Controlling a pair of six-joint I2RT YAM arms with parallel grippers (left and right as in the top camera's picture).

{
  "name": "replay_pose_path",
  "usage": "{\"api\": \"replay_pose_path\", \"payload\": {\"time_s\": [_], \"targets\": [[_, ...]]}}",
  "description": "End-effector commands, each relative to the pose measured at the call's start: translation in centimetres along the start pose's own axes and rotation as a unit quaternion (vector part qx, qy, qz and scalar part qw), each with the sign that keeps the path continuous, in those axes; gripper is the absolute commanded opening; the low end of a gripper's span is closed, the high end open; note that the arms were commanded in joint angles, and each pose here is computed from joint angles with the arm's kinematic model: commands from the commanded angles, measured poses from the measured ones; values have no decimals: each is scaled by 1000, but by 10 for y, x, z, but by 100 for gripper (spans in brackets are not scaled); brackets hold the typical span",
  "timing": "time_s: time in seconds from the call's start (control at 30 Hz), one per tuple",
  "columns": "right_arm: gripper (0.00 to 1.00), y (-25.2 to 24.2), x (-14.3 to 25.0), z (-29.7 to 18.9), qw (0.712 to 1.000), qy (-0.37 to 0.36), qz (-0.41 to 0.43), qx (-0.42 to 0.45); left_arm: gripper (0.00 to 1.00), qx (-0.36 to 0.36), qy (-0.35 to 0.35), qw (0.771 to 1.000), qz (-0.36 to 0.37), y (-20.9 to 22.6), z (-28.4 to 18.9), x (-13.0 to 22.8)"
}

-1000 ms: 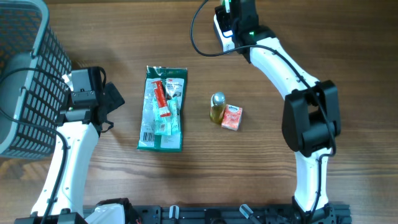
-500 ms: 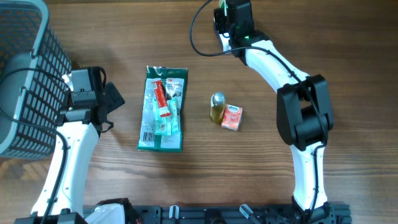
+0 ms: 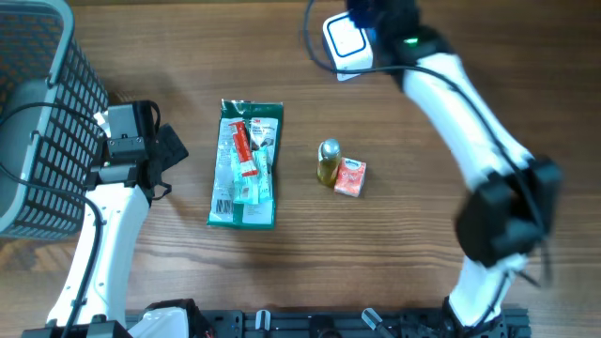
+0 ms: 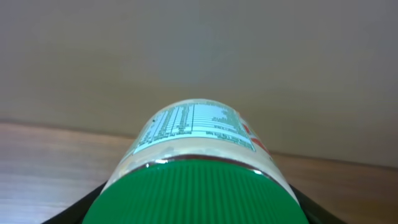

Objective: Scan the item barcode
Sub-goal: 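Carry the can to the right and set it on the table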

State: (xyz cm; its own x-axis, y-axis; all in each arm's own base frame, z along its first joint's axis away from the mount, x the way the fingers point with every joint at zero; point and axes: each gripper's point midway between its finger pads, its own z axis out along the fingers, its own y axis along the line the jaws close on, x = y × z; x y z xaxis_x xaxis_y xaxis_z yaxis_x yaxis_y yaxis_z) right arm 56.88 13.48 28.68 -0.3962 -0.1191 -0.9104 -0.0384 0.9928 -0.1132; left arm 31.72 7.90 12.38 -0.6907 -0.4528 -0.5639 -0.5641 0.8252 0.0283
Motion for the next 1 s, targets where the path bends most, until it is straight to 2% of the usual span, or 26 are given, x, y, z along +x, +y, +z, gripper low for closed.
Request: {"api": "replay_pose_path", "payload": {"time_s": [0.0,0.07,0.17,0.3,0.57,0.73,0.9,0.97], "targets": [[4,-73,-17,-51,995,19,58,84,100,-4,3,1000,0,2,3,2],[4,-101,14,-58,987,82,82,112,100,-4,3,1000,0,2,3,2],[4,-148,77,-70,955,193,145,173,100,-4,3,1000,0,2,3,2],[4,-194,138,-78,917,271,208,205,100,-4,3,1000,0,2,3,2],[7,-259,249,-86,859,344,307,222,100,-4,3,1000,0,2,3,2],[9,-272,306,-94,833,362,336,248,100,-4,3,1000,0,2,3,2],[12,-270,326,-96,822,368,352,255,100,-4,3,1000,0,2,3,2],[17,-263,327,-96,820,374,360,239,100,-4,3,1000,0,2,3,2]]}}
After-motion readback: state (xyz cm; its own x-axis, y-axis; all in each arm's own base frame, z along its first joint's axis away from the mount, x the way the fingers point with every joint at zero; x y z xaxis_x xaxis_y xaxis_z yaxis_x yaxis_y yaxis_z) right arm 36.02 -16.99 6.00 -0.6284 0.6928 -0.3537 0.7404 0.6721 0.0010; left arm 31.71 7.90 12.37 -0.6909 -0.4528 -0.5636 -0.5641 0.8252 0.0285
